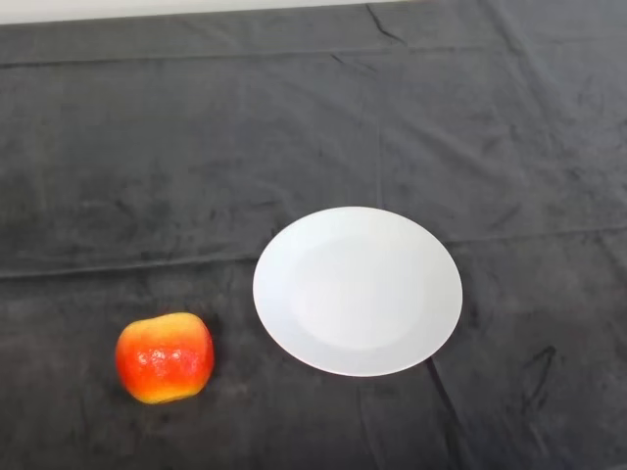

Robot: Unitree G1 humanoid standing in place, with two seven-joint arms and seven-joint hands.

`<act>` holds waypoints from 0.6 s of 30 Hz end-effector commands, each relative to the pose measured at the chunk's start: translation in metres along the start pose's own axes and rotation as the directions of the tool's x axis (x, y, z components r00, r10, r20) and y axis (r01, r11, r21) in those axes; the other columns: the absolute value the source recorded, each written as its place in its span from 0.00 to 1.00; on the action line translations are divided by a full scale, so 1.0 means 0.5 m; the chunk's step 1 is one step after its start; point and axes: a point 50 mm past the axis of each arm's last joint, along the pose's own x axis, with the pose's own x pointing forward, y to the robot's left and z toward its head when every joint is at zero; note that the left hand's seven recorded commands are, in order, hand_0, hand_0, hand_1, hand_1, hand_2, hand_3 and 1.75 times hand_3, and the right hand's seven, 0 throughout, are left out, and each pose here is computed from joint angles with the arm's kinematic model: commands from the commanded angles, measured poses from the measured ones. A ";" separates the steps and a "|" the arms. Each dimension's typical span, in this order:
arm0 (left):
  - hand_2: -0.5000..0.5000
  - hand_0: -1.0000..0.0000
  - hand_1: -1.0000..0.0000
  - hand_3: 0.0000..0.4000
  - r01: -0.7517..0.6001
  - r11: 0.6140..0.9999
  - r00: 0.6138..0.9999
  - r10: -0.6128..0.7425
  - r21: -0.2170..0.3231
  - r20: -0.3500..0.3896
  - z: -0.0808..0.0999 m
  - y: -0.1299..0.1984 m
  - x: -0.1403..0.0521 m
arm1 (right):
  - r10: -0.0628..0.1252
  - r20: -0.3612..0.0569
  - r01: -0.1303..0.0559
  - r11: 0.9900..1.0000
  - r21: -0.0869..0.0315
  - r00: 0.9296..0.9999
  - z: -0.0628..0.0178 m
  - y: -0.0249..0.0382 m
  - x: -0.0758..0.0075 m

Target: Move the apple to the plate

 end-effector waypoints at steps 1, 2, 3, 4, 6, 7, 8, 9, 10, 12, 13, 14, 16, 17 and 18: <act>0.50 1.00 1.00 0.00 0.080 0.995 0.996 -0.077 0.056 -0.051 -0.024 -0.023 -0.025 | -0.003 -0.031 0.002 1.000 -0.029 1.000 -0.023 0.001 0.004; 0.50 1.00 1.00 0.00 0.103 0.992 0.994 -0.100 0.067 -0.050 -0.022 -0.030 -0.029 | -0.003 -0.031 0.002 1.000 -0.029 1.000 -0.023 0.001 0.004; 0.50 1.00 1.00 0.00 0.127 0.989 0.991 -0.123 0.079 -0.050 -0.019 -0.038 -0.033 | -0.003 -0.031 0.002 1.000 -0.029 1.000 -0.023 0.001 0.004; 0.50 1.00 1.00 0.00 0.158 0.983 0.987 -0.154 0.095 -0.050 -0.015 -0.047 -0.039 | -0.003 -0.031 0.002 1.000 -0.028 1.000 -0.023 0.001 0.004; 0.50 1.00 1.00 0.00 0.208 0.971 0.978 -0.203 0.122 -0.054 -0.008 -0.060 -0.050 | -0.002 -0.030 0.001 1.000 -0.028 1.000 -0.023 0.001 0.004; 0.50 1.00 1.00 0.00 0.234 0.963 0.972 -0.228 0.136 -0.058 -0.005 -0.065 -0.055 | -0.002 -0.030 0.001 1.000 -0.028 1.000 -0.024 0.001 0.004; 0.50 1.00 1.00 0.00 0.252 0.957 0.967 -0.245 0.145 -0.061 -0.002 -0.069 -0.060 | -0.002 -0.029 0.001 1.000 -0.028 1.000 -0.024 0.001 0.004; 0.50 1.00 1.00 0.00 0.281 0.946 0.960 -0.273 0.161 -0.067 0.002 -0.075 -0.067 | -0.001 -0.029 0.001 1.000 -0.028 1.000 -0.024 0.001 0.004; 0.50 1.00 1.00 0.00 0.301 0.938 0.954 -0.292 0.172 -0.072 0.006 -0.078 -0.071 | -0.001 -0.029 0.001 1.000 -0.028 1.000 -0.024 0.001 0.004; 0.50 1.00 1.00 0.00 0.345 0.918 0.938 -0.334 0.195 -0.088 0.013 -0.087 -0.083 | -0.001 -0.028 0.000 1.000 -0.027 1.000 -0.024 0.001 0.004; 0.50 1.00 1.00 0.00 0.366 0.908 0.930 -0.353 0.205 -0.097 0.017 -0.091 -0.088 | -0.001 -0.028 0.000 1.000 -0.027 1.000 -0.024 0.001 0.004; 0.50 1.00 1.00 0.00 0.384 0.898 0.923 -0.370 0.214 -0.106 0.019 -0.094 -0.092 | 0.000 -0.028 0.000 1.000 -0.027 1.000 -0.024 0.001 0.004; 0.50 1.00 1.00 0.00 0.418 0.879 0.908 -0.399 0.229 -0.127 0.023 -0.103 -0.100 | 0.000 -0.027 -0.001 1.000 -0.027 1.000 -0.024 0.001 0.004; 0.50 1.00 1.00 0.00 0.434 0.869 0.901 -0.412 0.236 -0.138 0.024 -0.107 -0.104 | 0.000 -0.027 -0.001 1.000 -0.026 1.000 -0.024 0.001 0.004; 0.50 1.00 1.00 0.00 0.449 0.860 0.893 -0.424 0.241 -0.149 0.025 -0.111 -0.108 | 0.000 -0.027 -0.001 1.000 -0.026 1.000 -0.024 0.001 0.004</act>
